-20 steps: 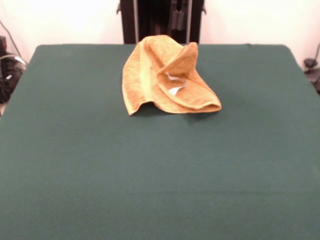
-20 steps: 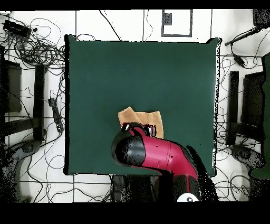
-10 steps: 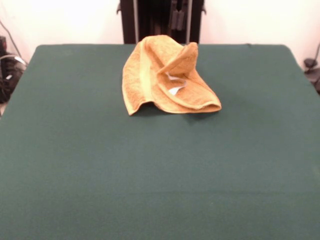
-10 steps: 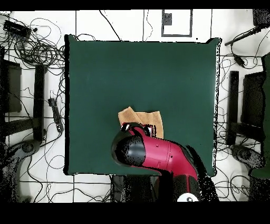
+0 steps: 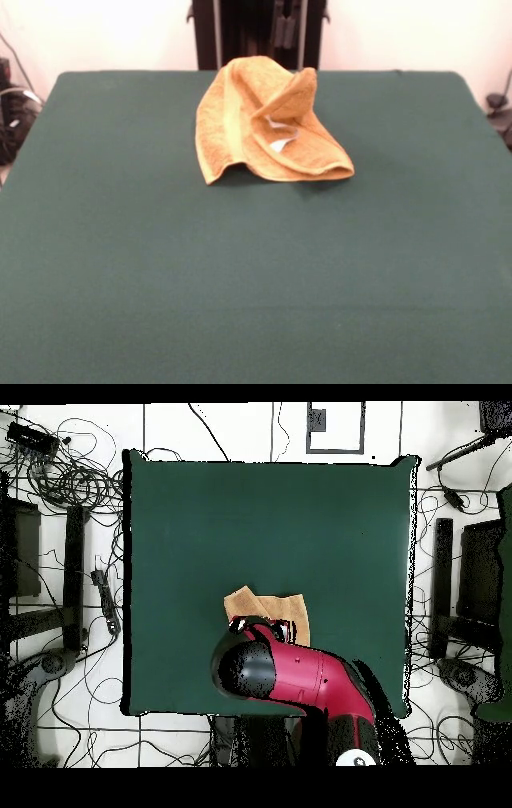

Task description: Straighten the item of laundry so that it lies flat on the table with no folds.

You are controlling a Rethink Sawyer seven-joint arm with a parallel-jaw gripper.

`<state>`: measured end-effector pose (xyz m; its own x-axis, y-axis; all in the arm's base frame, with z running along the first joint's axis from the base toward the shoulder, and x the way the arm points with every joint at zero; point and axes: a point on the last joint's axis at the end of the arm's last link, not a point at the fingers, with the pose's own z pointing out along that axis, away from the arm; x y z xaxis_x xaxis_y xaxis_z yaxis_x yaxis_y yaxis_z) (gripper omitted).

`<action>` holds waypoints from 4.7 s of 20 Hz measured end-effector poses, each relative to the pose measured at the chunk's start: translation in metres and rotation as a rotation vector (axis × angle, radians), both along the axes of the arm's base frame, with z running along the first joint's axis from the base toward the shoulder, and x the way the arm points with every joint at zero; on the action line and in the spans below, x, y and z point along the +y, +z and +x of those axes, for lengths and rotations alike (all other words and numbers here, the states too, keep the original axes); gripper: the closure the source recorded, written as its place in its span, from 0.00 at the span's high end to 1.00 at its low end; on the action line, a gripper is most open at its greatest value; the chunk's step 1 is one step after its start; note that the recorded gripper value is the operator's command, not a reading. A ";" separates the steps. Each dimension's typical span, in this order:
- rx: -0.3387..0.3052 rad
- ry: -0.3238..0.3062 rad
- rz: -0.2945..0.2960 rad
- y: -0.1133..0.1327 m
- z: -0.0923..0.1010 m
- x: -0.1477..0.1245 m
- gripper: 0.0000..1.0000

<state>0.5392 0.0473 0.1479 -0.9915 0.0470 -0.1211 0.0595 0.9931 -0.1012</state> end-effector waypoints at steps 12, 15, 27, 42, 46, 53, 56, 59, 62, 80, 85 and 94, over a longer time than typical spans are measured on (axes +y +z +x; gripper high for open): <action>0.000 0.001 0.001 0.000 0.000 0.000 0.00; 0.000 0.001 0.001 0.000 0.000 0.000 0.00; 0.000 0.005 0.001 0.000 0.000 0.003 1.00; 0.004 0.006 0.001 0.000 -0.001 0.003 1.00; 0.004 0.006 0.001 0.000 -0.001 0.003 1.00; 0.004 0.006 0.001 0.000 -0.001 0.003 1.00; 0.004 0.006 0.001 0.000 -0.001 0.003 1.00; 0.004 0.006 0.001 0.000 -0.001 0.003 1.00; 0.009 0.004 0.002 -0.003 -0.001 0.002 1.00; 0.039 -0.020 0.036 -0.100 -0.017 -0.010 1.00; 0.054 -0.020 0.039 -0.106 -0.021 -0.009 1.00; 0.054 -0.020 0.039 -0.106 -0.021 -0.009 1.00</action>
<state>0.5181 0.0381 0.0417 -0.9954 0.0702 -0.0647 0.0744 0.9951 -0.0655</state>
